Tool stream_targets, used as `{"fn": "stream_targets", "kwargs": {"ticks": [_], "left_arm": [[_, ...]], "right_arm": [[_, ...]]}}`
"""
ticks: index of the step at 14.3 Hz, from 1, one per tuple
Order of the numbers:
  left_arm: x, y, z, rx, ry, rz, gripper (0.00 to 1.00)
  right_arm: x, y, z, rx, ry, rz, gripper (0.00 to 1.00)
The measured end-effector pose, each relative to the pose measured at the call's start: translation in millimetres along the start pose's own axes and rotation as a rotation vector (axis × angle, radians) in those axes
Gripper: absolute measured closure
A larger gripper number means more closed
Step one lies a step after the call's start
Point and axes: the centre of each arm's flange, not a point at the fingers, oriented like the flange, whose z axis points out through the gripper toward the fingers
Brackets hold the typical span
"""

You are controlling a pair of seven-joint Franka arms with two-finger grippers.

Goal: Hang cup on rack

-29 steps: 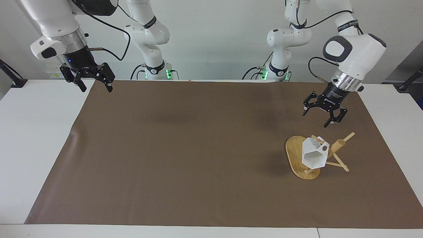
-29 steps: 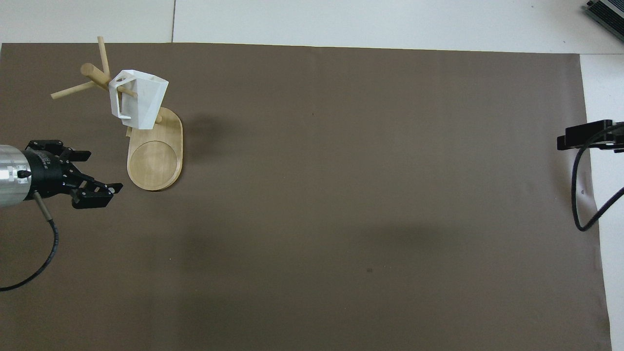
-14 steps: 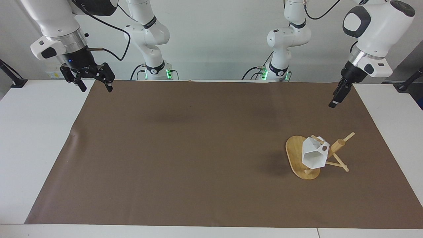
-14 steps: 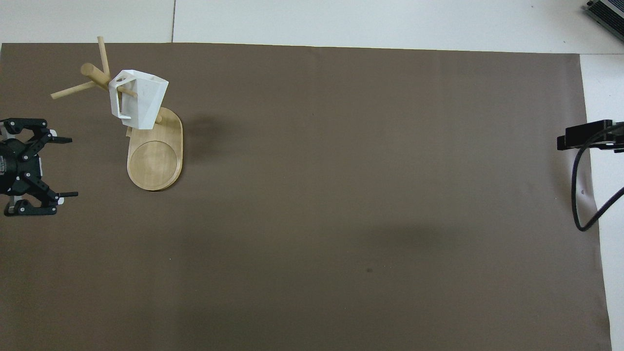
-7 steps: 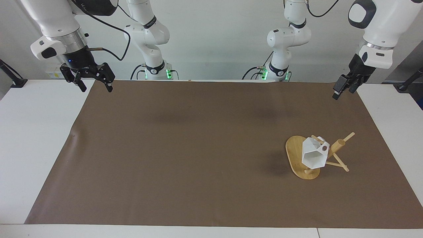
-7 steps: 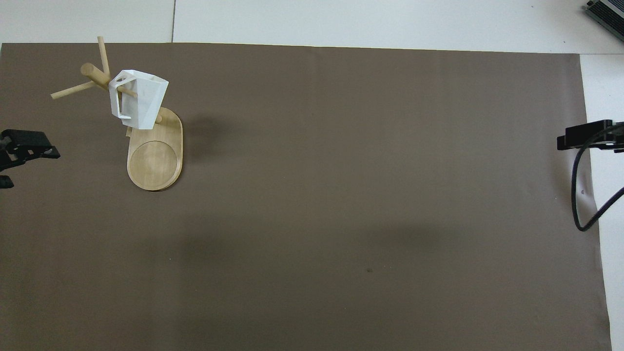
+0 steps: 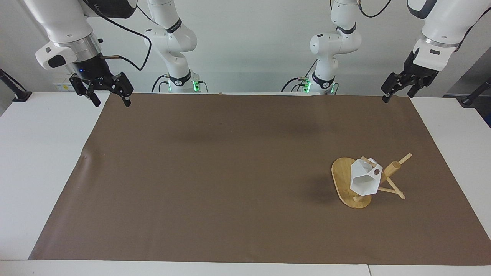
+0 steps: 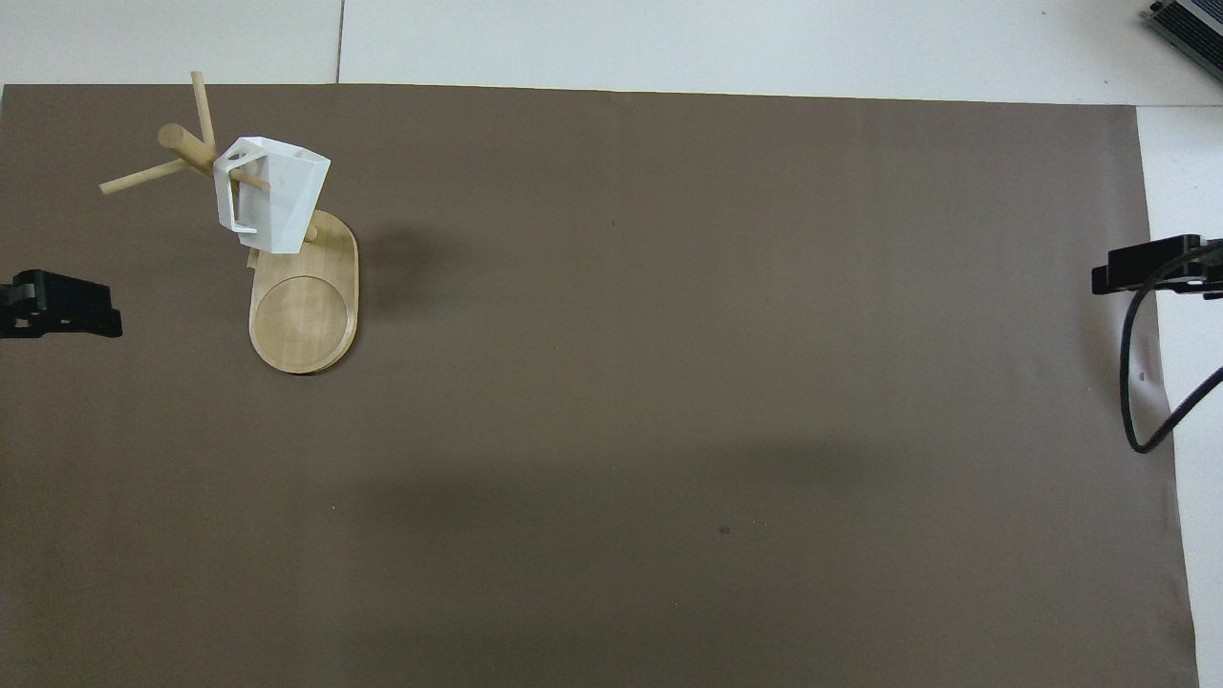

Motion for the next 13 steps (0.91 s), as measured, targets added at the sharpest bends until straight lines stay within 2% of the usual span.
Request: {"fn": "stream_targets", "kwargs": {"ticks": [3, 7, 10, 13], "left_arm": [[-2, 21, 4, 0.003, -0.009, 0.039, 0.00], [0, 14, 4, -0.003, -0.006, 0.028, 0.00], [3, 5, 1, -0.050, 0.003, 0.041, 0.00], [4, 0, 0, -0.057, 0.003, 0.054, 0.00]], "right_arm": [[0, 0, 0, 0.000, -0.001, 0.000, 0.00], [0, 0, 0, 0.000, -0.002, 0.000, 0.00], [-1, 0, 1, 0.000, -0.007, 0.000, 0.00], [-1, 0, 1, 0.000, -0.011, 0.000, 0.00]]}}
